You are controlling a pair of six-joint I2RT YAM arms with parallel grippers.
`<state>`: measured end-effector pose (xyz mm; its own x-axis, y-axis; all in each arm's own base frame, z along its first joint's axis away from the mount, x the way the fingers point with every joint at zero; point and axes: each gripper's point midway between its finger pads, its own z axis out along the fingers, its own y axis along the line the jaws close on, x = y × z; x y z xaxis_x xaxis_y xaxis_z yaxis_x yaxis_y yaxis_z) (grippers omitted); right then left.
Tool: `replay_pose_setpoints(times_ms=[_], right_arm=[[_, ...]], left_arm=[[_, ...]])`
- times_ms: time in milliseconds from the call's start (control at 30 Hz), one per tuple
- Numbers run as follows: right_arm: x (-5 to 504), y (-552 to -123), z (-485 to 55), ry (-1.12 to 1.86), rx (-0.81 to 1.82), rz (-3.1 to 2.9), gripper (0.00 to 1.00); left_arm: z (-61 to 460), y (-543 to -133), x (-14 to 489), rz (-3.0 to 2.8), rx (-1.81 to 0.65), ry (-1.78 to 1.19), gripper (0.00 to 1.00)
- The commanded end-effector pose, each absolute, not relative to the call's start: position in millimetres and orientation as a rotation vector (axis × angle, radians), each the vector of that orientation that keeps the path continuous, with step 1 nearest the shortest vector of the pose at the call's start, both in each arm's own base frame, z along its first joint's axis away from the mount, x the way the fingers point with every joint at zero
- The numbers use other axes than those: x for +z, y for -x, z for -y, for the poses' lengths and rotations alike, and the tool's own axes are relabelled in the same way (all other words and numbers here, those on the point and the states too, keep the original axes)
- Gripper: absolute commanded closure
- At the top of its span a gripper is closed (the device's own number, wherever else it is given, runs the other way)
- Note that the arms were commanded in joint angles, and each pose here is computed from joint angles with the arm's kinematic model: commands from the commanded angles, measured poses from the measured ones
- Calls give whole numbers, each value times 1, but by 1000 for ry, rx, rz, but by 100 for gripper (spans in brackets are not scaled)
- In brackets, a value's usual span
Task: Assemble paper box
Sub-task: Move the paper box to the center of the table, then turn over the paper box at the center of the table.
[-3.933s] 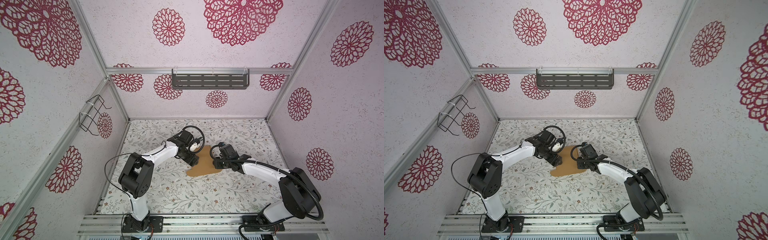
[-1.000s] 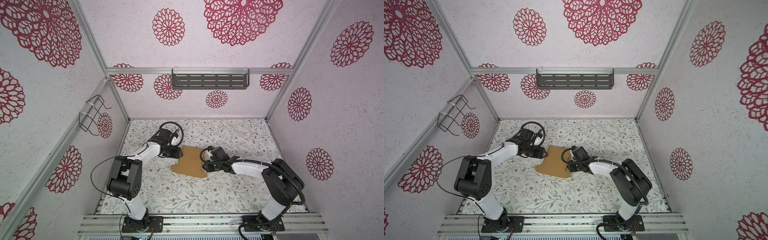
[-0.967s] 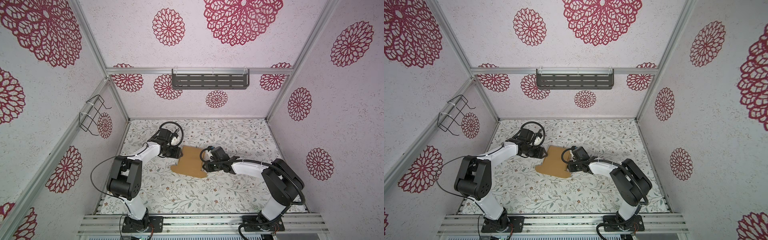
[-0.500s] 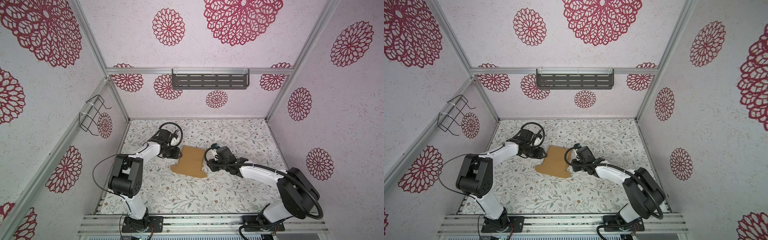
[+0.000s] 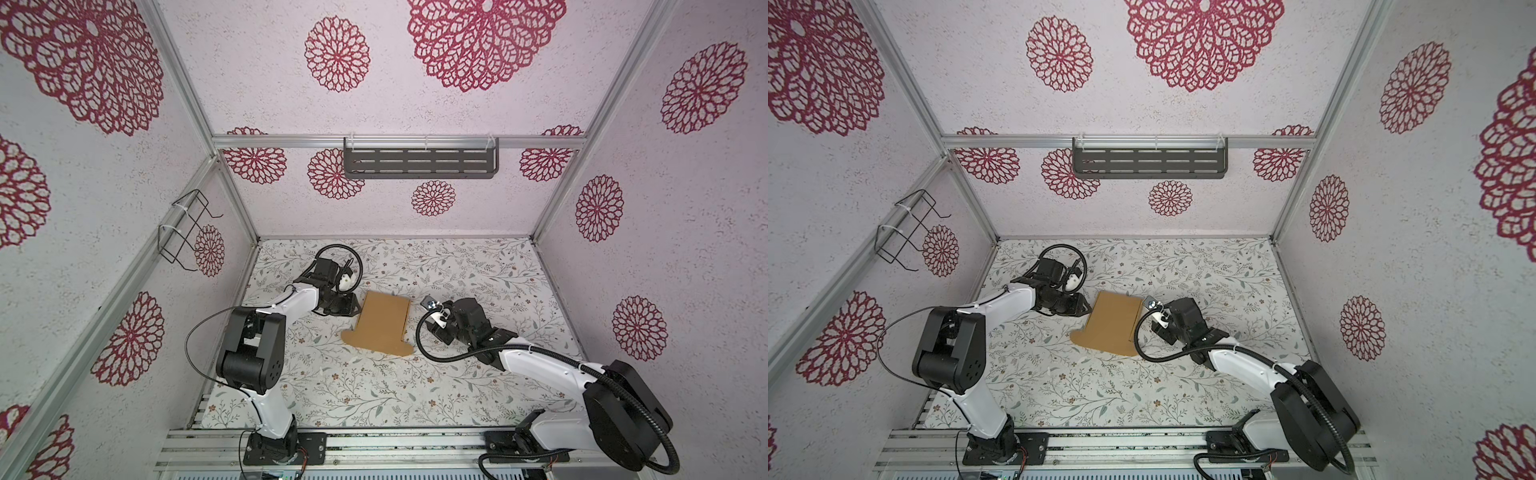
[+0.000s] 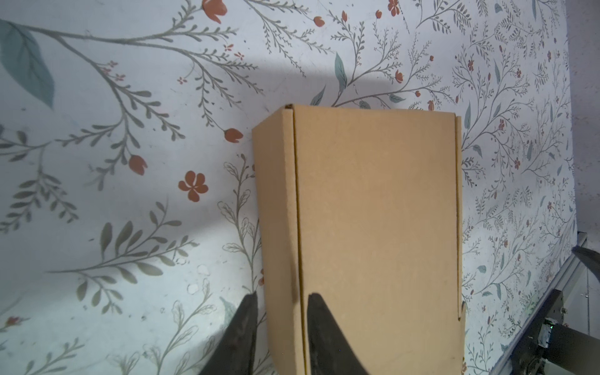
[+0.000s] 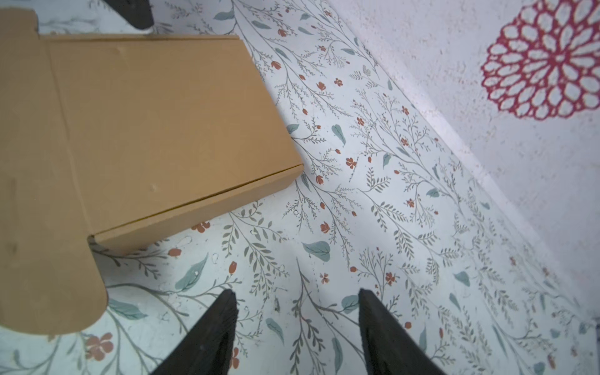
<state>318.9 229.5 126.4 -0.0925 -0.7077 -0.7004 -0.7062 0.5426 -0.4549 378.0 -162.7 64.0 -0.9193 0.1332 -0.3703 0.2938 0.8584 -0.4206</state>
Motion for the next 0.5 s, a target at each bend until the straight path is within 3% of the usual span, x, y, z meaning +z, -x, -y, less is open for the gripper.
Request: replay_pose_setpoints(times_ms=[0,200,467], right_arm=[[136,-339,-234,1352,-189,-1565,30],[114,-351,-243,1379,-201,-1497,20],[92,-354,-262,1481,-248,-1387,19]], left_arm=[[166,-379,59,-2696,-739,-319,70],[165,-379,59,-2698,-735,-319,71],[159,-380,53,-2709,-713,-302,73]])
